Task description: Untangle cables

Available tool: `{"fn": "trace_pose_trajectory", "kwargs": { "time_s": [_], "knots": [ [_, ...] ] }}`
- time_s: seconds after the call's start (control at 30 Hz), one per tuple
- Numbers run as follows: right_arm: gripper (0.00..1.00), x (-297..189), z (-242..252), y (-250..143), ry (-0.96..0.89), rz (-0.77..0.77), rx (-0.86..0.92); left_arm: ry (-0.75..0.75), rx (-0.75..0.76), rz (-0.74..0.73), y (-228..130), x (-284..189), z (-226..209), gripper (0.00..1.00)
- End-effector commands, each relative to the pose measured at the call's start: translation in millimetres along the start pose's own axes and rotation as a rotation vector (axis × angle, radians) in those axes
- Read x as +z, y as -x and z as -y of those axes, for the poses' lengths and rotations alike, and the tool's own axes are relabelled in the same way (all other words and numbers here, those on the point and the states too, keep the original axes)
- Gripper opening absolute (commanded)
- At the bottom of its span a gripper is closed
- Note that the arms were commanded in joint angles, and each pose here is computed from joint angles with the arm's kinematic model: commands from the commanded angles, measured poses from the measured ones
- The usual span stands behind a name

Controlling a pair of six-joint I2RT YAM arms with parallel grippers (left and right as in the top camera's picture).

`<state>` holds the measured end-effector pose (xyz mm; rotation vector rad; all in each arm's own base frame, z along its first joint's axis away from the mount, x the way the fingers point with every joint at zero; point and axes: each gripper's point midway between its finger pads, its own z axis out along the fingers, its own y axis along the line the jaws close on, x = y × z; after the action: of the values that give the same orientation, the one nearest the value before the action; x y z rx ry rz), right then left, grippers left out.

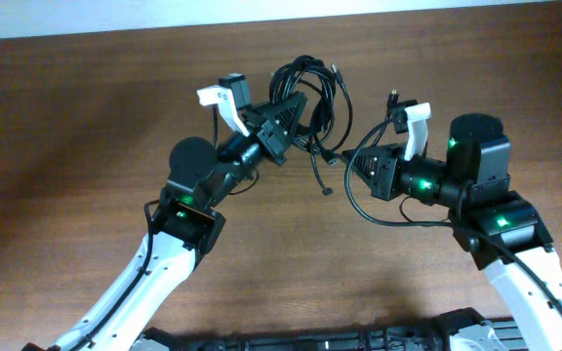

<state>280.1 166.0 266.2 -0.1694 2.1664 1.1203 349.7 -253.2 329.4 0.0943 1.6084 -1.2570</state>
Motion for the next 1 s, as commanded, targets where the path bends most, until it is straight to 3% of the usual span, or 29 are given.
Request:
{"fn": "trace_pose_trajectory", "kwargs": {
  "time_s": [0.0,0.03,0.07,0.1,0.13,0.47,0.97],
  "knots": [
    [0.11,-3,15,3,-0.093,0.021,0.001,-0.007,0.02,0.068,24,-4,3,0.0],
    [0.27,-3,15,3,-0.093,0.021,0.002,-0.033,0.046,0.056,23,-4,8,0.0],
    [0.5,-3,15,3,-0.093,0.021,0.002,-0.069,0.094,0.041,20,-5,15,0.0],
    [0.64,-3,15,3,-0.093,0.021,0.002,-0.102,0.125,0.026,18,-5,22,0.0],
    [0.68,-3,15,3,-0.093,0.021,0.002,-0.111,0.129,0.021,17,-5,23,0.0],
    [0.7,-4,15,13,-0.099,0.062,-0.026,-0.316,0.226,-0.108,-8,-14,57,0.0],
    [0.7,-3,6,12,-0.049,0.051,-0.027,-0.345,0.254,-0.137,-15,-15,59,0.0]
  ]
}}
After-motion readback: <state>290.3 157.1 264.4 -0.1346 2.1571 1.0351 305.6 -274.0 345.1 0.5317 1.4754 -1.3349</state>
